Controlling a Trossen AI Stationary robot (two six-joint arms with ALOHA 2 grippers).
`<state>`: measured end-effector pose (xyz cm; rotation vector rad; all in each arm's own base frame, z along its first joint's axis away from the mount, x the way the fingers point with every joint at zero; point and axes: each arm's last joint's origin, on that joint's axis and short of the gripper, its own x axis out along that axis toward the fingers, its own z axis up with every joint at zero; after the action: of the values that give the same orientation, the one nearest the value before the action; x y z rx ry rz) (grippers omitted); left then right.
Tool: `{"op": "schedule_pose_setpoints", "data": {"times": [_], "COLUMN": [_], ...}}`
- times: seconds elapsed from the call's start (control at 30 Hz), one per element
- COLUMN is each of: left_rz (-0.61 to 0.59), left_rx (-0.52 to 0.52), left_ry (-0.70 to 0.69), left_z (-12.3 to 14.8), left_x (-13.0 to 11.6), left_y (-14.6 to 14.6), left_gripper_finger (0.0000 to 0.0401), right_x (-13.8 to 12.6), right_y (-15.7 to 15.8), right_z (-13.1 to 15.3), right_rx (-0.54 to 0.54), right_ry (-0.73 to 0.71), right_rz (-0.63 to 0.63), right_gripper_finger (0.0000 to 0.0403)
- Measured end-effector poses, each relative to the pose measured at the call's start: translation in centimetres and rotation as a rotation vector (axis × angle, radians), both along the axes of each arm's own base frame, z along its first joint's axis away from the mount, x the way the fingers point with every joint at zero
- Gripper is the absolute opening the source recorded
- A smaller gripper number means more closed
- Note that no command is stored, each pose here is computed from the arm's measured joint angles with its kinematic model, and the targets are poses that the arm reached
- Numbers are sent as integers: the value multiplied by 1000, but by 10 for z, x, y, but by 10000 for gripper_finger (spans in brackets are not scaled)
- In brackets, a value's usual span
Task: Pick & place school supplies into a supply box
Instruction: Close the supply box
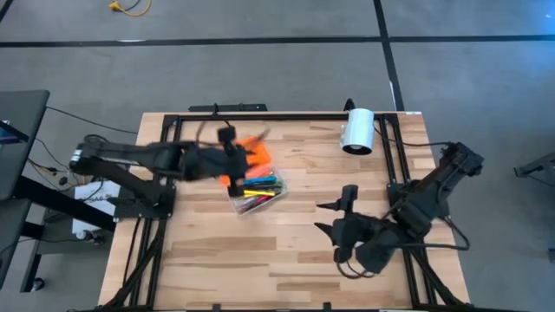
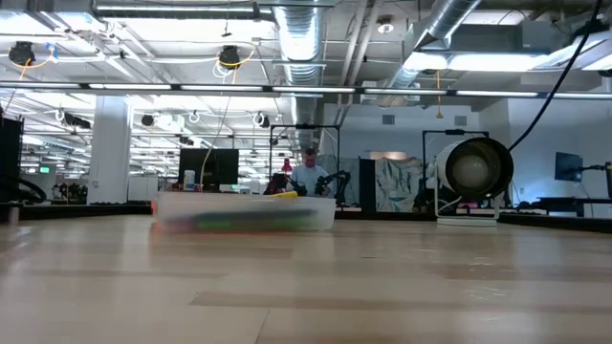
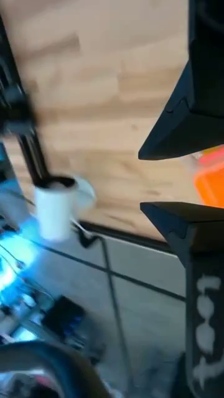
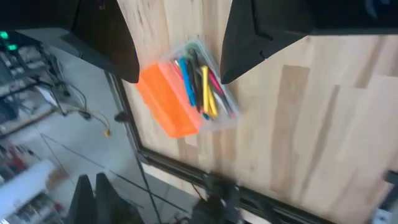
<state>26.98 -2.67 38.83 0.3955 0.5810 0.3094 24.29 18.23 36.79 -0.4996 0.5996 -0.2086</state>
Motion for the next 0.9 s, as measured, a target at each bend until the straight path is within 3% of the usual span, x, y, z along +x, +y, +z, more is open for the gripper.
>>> {"op": "schedule_pose_setpoints", "data": {"times": [0.2,0.33,0.43,0.57,0.9], "left_rz": [174,304,296,264,477], "left_rx": [-14,-3,-51,-123,-226], "left_ry": [6,25,14,5,185], "left_z": [-22,-43,-58,-77,-137], "left_x": [-37,-57,-67,-72,-69], "left_y": [51,86,108,136,202], "left_gripper_finger": [109,109,109,109,109], "right_x": [19,40,58,84,124], "right_y": [-18,-32,-44,-58,-81], "right_z": [-26,-62,-83,-106,-157], "right_rx": [-5,-44,-48,-6,152], "right_ry": [9,61,76,104,236], "right_rz": [-76,-80,-72,-62,4], "right_gripper_finger": [221,221,221,221,221]}}
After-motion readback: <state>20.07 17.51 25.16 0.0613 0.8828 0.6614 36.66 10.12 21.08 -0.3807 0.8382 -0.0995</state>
